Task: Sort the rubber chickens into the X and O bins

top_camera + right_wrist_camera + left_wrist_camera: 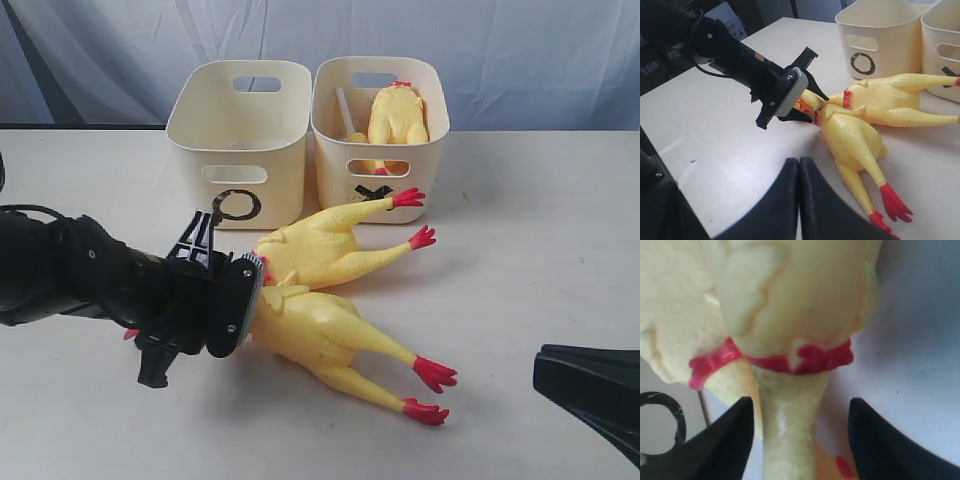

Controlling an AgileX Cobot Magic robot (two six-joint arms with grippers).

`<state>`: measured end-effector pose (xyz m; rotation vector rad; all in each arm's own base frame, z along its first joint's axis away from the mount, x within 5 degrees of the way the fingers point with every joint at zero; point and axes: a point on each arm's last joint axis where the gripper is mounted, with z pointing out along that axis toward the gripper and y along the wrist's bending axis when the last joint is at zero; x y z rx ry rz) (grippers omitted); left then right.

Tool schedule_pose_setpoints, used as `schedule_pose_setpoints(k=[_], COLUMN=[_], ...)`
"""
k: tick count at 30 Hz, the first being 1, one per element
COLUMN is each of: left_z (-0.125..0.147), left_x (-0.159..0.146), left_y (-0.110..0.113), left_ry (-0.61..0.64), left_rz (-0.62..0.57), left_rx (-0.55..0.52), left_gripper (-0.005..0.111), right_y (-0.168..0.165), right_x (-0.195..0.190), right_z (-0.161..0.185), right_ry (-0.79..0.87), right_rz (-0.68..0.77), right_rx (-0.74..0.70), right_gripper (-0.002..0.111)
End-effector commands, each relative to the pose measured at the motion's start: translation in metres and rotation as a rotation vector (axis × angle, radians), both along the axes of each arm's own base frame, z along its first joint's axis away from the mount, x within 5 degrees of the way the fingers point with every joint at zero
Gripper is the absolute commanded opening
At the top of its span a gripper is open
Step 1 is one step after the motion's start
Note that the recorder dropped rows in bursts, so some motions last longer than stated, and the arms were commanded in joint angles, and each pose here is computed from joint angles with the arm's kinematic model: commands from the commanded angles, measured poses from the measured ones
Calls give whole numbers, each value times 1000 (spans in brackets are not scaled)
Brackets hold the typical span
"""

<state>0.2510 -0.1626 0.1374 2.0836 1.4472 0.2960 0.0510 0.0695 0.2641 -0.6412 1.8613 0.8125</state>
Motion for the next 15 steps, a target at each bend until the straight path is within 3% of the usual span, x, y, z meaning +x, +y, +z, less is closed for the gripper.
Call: schedule_pose_setpoints(k=[1, 6, 15], left_z=[-9, -10, -10], left_x=[1, 4, 4], left_y=[-3, -3, -3], left_ry=[12, -21, -21], left_rz=[-30, -17, -17], left_rx=[30, 38, 38], left_gripper=[54, 46, 4], right_y=[-1, -1, -1], right_x=[0, 0, 0], right_z=[-1, -1, -1], right_ry=[-4, -4, -4], right_rz=[-9, -9, -9], right_rx=[5, 5, 5], right_gripper=[-1, -1, -1])
